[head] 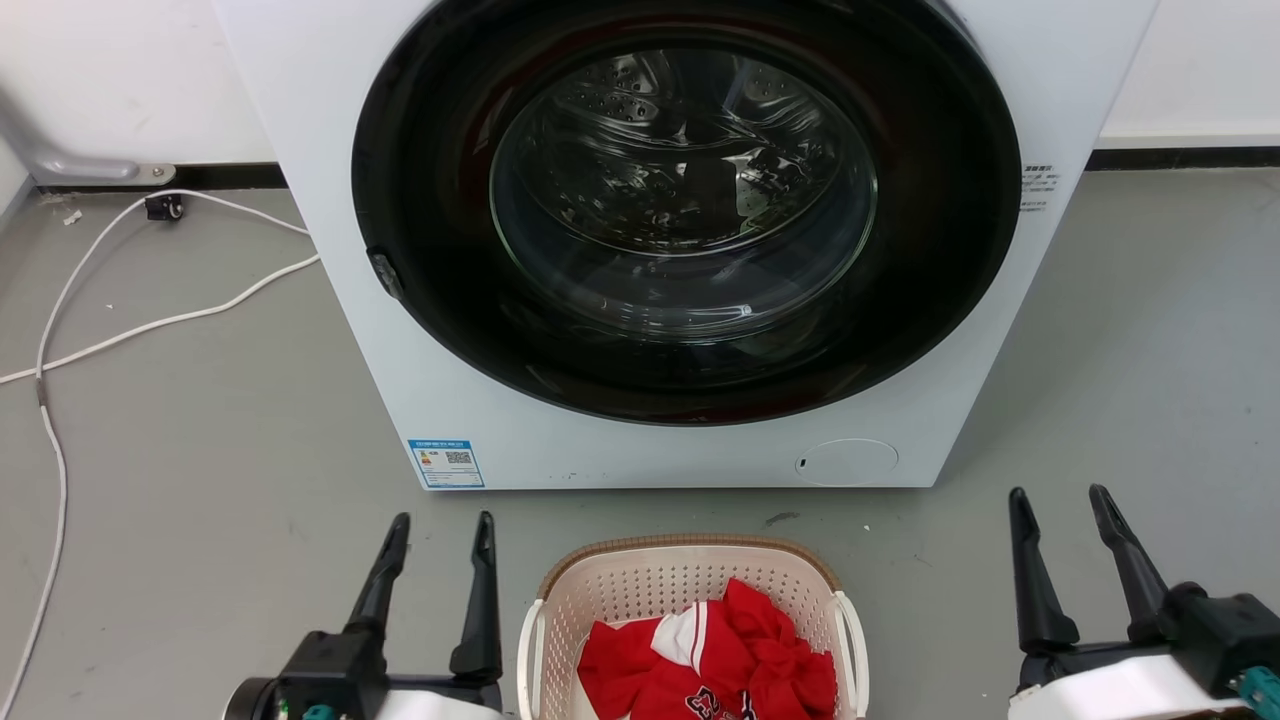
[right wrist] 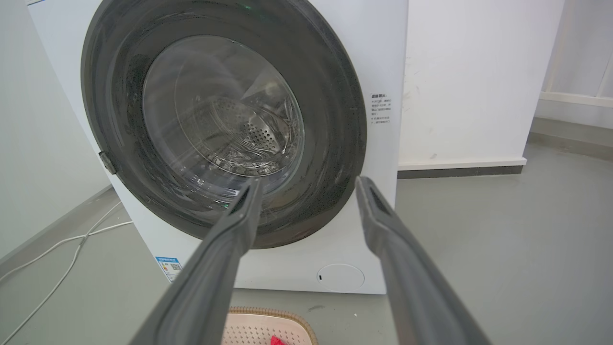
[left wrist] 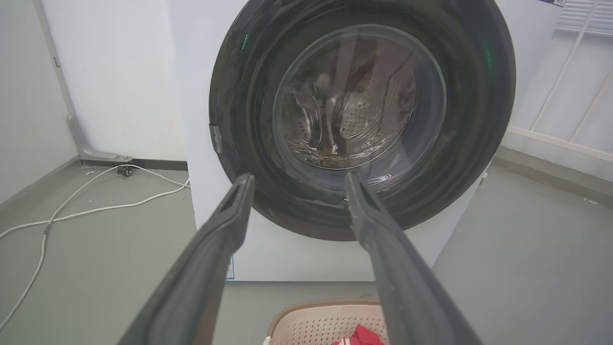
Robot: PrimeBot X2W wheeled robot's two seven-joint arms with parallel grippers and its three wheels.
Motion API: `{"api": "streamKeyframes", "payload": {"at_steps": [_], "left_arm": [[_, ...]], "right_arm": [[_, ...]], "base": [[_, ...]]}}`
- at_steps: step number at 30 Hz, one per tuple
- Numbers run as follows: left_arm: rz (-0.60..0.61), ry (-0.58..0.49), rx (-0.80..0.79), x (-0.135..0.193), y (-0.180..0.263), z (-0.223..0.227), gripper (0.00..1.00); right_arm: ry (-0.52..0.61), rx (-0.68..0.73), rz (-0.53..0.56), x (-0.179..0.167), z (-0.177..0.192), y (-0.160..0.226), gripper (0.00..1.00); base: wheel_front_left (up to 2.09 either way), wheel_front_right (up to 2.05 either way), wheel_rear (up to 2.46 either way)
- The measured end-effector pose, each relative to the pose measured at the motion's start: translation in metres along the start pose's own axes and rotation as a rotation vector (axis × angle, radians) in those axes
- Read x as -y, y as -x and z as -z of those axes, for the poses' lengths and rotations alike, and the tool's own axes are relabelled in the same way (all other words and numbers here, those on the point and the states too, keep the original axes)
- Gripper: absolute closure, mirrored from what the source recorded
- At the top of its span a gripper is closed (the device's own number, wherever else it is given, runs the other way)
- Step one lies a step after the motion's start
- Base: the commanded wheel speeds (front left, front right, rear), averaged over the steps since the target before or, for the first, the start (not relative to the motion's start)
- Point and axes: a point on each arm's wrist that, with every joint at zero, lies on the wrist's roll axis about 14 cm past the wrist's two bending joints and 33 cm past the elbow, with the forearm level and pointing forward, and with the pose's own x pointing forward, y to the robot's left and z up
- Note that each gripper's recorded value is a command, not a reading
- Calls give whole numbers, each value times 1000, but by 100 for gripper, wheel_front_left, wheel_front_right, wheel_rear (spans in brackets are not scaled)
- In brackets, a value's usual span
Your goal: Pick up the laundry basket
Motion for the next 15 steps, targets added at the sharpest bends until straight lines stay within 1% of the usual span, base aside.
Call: {"api": "streamKeyframes", "payload": {"at_steps": [1,3,10,15], "left_arm": [[-17,33,4,-5,2,0,0],[-18,47,6,-7,3,1,0],[6,25,7,-7,7,5,0],[21,-11,4,-6,10,8,0]], "right_arm": [[-45,-6,23,5,4,3,0],[-50,-10,25,6,6,4,0],[-26,-12,15,3,8,4,0],[6,-8,3,1,8,4,0]], "base": [[0,0,0],[0,0,0],[0,0,0],[0,0,0]]}}
